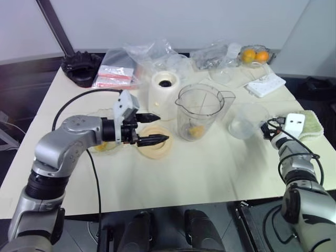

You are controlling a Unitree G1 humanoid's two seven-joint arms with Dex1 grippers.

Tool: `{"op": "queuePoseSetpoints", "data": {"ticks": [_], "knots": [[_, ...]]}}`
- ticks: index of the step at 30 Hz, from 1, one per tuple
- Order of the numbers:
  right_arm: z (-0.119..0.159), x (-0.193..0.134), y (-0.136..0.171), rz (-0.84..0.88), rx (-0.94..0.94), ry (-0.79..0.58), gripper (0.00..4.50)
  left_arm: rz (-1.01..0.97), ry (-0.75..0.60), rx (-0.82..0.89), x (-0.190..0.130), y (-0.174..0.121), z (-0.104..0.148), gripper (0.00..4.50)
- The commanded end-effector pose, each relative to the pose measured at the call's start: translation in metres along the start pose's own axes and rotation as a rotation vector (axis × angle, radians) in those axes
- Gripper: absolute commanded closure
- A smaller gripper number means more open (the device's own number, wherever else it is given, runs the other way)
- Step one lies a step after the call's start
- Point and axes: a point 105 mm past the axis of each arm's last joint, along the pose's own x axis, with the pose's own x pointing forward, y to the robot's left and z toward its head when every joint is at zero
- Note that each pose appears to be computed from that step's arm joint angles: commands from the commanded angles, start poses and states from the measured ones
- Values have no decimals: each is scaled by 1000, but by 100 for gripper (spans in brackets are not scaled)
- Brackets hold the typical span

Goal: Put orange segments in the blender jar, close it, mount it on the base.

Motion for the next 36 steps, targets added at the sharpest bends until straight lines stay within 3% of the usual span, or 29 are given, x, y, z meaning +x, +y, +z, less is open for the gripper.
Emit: {"op": "queuePoseSetpoints", "data": {"ticks": [1,4,8,19,26,30,36], "knots": [[22,2,-7,-2,-7,-61,130,-7,-25,49,-2,-3,13,47],[23,2,-7,6,-8,-65,234,-6,-22,49,-2,-3,13,47],[25,3,-3,27,-3,-74,444,-6,-16,47,-4,-4,12,47],[38,7,6,53,-30,-104,444,3,-8,54,-8,-2,13,47],[119,11,11,85,-172,-268,444,26,-98,43,-11,5,35,47],[172,10,26,143,-259,-350,444,34,-83,60,-8,10,34,47],[218,6,44,188,-355,-393,444,32,-78,68,-3,11,32,47]]}}
